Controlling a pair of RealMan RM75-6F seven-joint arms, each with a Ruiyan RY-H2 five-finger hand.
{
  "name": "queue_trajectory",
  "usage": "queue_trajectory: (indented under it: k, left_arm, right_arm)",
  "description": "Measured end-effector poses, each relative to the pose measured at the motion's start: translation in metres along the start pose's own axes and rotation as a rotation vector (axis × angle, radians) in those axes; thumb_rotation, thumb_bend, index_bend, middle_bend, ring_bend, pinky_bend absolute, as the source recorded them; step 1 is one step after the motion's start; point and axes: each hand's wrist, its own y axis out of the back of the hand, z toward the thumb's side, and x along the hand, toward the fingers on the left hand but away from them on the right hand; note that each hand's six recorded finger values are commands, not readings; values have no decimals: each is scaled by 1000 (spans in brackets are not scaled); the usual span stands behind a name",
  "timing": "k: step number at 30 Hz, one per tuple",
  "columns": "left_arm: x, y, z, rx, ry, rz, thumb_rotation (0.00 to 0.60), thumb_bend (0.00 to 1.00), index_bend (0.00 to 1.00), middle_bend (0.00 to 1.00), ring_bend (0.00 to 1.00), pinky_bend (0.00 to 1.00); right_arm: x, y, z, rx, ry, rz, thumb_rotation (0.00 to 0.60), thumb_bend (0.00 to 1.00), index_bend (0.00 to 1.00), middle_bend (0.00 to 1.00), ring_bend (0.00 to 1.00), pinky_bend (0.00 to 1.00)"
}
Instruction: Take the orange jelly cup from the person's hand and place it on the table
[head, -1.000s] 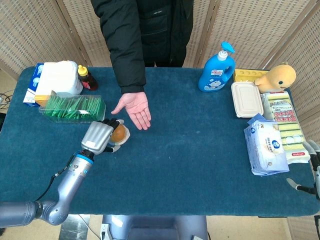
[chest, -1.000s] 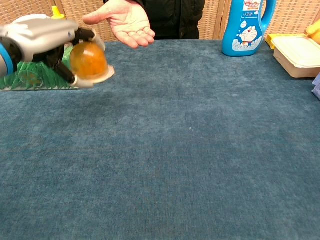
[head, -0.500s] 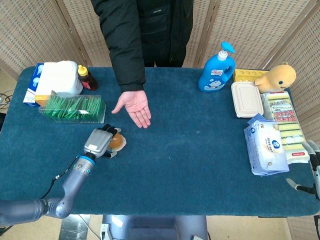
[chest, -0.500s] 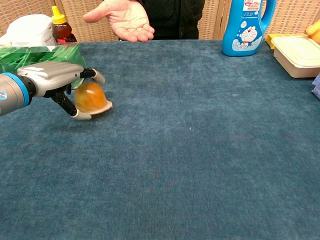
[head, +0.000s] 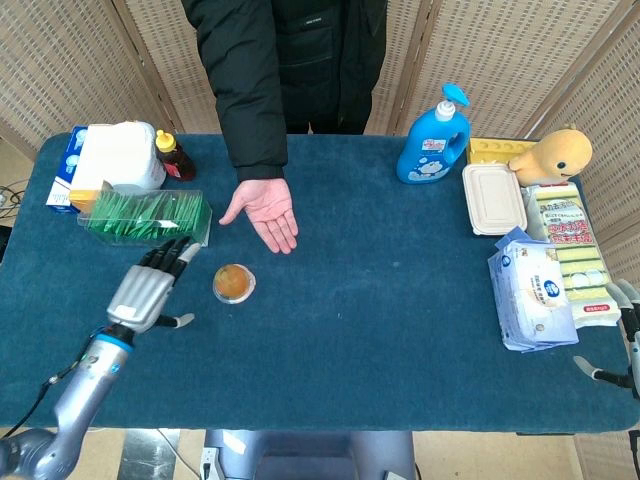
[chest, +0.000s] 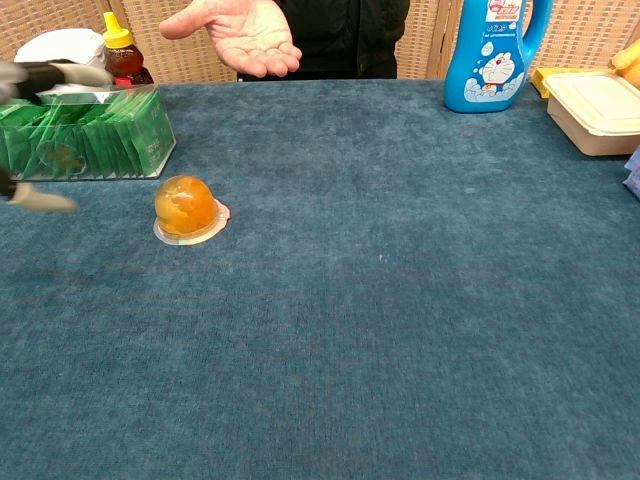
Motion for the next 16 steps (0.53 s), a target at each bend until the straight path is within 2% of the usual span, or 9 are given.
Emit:
queue_trajectory:
  k: [5,8,12,16]
  left_arm:
    - [-60,4,-45,-23,148,77,600,74,0,0,0,54]
    - [-84,7,-62,-61,206,131,600,72,0,0,0,33]
    - [-104,9,-78,-83,225,177,600,68,0,0,0,0]
    - [-108,7,-83,-90,225,171,600,68,0,0,0,0]
  right_arm:
    - [1,1,-1,0,-4,-4,600,33,0,0,2,99]
    - [1,1,-2,2,-9,-6,600,32,0,0,3,99]
    - [2,2,0,4,-7,-9,600,33,0,0,3,99]
    - [4,2,1,7,-3,-12,600,32,0,0,2,99]
